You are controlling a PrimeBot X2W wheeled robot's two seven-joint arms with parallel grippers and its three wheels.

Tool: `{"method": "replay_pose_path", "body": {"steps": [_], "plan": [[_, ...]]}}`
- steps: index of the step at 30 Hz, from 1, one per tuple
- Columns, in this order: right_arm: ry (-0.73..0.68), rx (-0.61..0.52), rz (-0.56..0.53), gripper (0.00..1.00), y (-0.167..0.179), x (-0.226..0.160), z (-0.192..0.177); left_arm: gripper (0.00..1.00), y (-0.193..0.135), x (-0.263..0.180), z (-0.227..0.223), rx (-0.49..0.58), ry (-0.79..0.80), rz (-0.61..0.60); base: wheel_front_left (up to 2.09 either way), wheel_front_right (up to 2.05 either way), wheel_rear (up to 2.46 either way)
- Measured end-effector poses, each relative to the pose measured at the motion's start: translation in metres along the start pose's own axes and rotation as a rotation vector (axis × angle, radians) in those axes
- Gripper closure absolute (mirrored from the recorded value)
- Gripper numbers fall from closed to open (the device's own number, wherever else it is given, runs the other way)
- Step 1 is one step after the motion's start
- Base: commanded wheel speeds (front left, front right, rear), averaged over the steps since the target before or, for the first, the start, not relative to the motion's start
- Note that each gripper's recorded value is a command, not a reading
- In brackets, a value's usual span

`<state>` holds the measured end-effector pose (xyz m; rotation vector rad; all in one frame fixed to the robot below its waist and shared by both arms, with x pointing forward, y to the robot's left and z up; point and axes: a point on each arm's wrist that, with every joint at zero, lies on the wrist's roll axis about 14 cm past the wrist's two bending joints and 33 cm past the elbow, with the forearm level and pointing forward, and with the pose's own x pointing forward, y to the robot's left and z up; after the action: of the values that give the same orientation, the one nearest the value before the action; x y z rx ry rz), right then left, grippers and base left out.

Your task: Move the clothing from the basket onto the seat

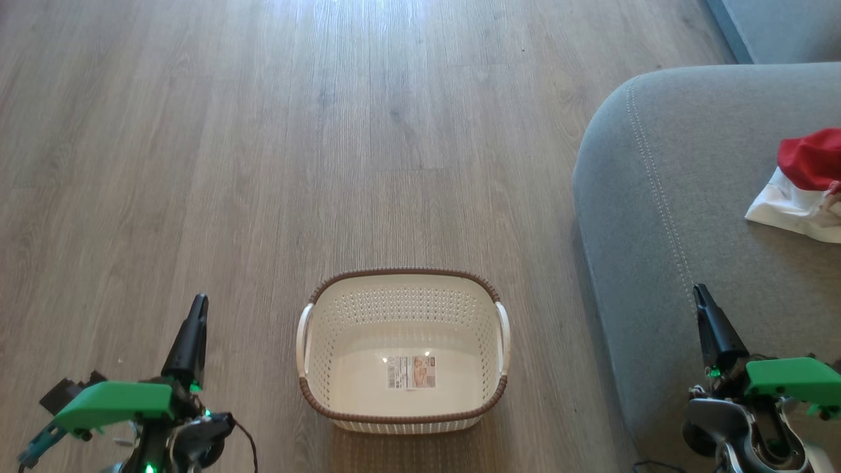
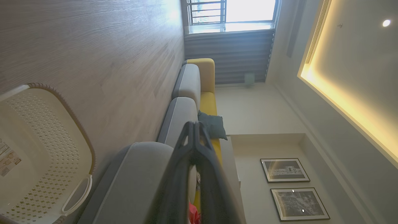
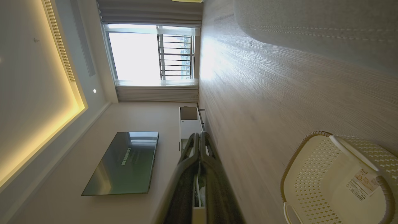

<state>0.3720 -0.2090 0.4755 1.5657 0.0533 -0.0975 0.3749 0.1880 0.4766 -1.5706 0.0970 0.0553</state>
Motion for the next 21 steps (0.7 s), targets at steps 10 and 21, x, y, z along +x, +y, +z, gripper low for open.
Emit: {"method": "replay_pose_path", "body": {"steps": [10, 21], "plan": [[0.001, 0.000, 0.000, 1.00, 0.0000, 0.0000, -0.0001, 1.00, -0.0010, 0.0005, 0.0005, 0.000, -0.002, -0.003, 0.00, 0.00, 0.00], [0.002, 0.000, 0.000, 1.00, 0.0000, 0.0000, -0.0003, 1.00, -0.0010, 0.0005, 0.0012, -0.001, -0.004, -0.003, 0.00, 0.00, 0.00]]}}
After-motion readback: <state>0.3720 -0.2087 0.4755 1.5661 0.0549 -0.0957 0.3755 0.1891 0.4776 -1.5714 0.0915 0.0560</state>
